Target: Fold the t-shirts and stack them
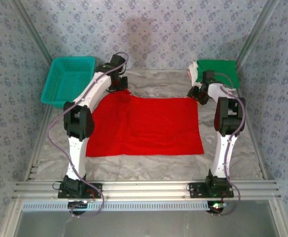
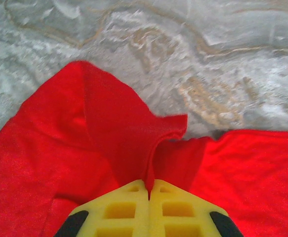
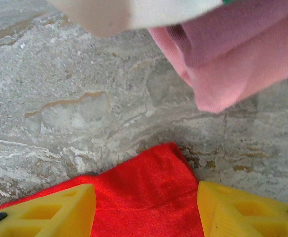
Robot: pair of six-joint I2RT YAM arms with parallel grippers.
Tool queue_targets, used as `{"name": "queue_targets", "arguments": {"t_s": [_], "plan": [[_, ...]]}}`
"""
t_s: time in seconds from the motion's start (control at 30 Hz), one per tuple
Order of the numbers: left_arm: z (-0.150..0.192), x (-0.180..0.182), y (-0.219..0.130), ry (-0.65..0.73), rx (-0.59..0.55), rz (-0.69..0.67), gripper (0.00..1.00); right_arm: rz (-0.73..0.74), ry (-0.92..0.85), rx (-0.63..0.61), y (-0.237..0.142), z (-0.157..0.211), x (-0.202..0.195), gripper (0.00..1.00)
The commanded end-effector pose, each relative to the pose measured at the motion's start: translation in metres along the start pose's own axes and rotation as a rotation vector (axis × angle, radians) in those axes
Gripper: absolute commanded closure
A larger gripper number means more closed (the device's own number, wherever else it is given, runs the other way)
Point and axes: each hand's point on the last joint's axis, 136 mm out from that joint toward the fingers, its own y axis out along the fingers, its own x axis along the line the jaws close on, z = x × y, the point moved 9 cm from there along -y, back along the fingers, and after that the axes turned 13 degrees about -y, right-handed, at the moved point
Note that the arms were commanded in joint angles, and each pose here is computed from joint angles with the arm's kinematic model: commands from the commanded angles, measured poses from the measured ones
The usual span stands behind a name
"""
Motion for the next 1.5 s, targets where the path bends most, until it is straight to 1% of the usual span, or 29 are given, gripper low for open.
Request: {"name": "queue_targets", "arguments": {"t_s": [0.0,0.13,0.3,0.33,0.37,0.43,0.53,0.67,0.83,0.97,1.1,1.2,1.23,1.3,1.33,1.37,1.4,1.47], "plan": [[-0.008,0.003,-0.032,-0.006,-0.101,0.022,1.0,0.034,-0.015,0.012,0.009,-0.002,-0.01,0.41],[-0.003,0.003,-0.038,-0.022,-0.109,0.066,1.0,0.02,-0.035,0.013,0.015,-0.007,-0.009,0.5],[0.008,0.014,-0.05,-0.06,-0.145,0.086,1.0,0.024,-0.005,0.022,0.012,-0.007,-0.008,0.76],[0.012,0.018,-0.053,-0.076,-0.156,0.095,1.0,0.023,-0.003,0.023,0.011,-0.007,-0.008,0.83],[0.017,0.023,-0.056,-0.091,-0.162,0.098,1.0,0.018,-0.001,0.021,0.009,-0.007,-0.007,0.9],[0.025,0.029,-0.062,-0.124,-0.196,0.129,1.0,0.004,-0.008,-0.004,0.002,-0.008,-0.005,1.0],[0.04,0.041,-0.068,-0.166,-0.207,0.156,1.0,-0.011,-0.022,-0.058,-0.015,-0.011,-0.001,1.0],[0.055,0.054,-0.067,-0.181,-0.183,0.123,1.0,-0.025,-0.032,-0.105,-0.037,-0.009,0.004,1.0],[0.064,0.065,-0.074,-0.177,-0.189,0.077,1.0,-0.021,-0.036,-0.157,-0.059,0.004,0.002,1.0],[0.063,0.069,-0.088,-0.142,-0.189,0.03,1.0,-0.019,-0.059,-0.191,-0.076,0.012,0.003,1.0],[0.066,0.074,-0.099,-0.08,-0.153,-0.046,1.0,-0.013,-0.084,-0.21,-0.085,0.016,0.004,1.0],[0.068,0.077,-0.1,-0.057,-0.14,-0.063,1.0,-0.008,-0.076,-0.19,-0.075,0.015,0.001,1.0],[0.069,0.077,-0.098,-0.056,-0.133,-0.065,1.0,-0.017,-0.074,-0.169,-0.068,0.012,0.001,0.98],[0.07,0.076,-0.094,-0.052,-0.121,-0.053,1.0,-0.042,-0.081,-0.122,-0.054,0.005,0.003,0.71],[0.07,0.074,-0.091,-0.051,-0.113,-0.046,1.0,-0.055,-0.088,-0.097,-0.047,0.002,0.005,0.61],[0.07,0.072,-0.088,-0.048,-0.105,-0.034,1.0,-0.059,-0.093,-0.079,-0.04,-0.002,0.006,0.54],[0.069,0.07,-0.086,-0.046,-0.102,-0.028,1.0,-0.06,-0.096,-0.069,-0.035,-0.004,0.008,0.5],[0.067,0.068,-0.08,-0.044,-0.088,-0.027,1.0,-0.082,-0.1,-0.051,-0.023,-0.009,0.012,0.47]]}}
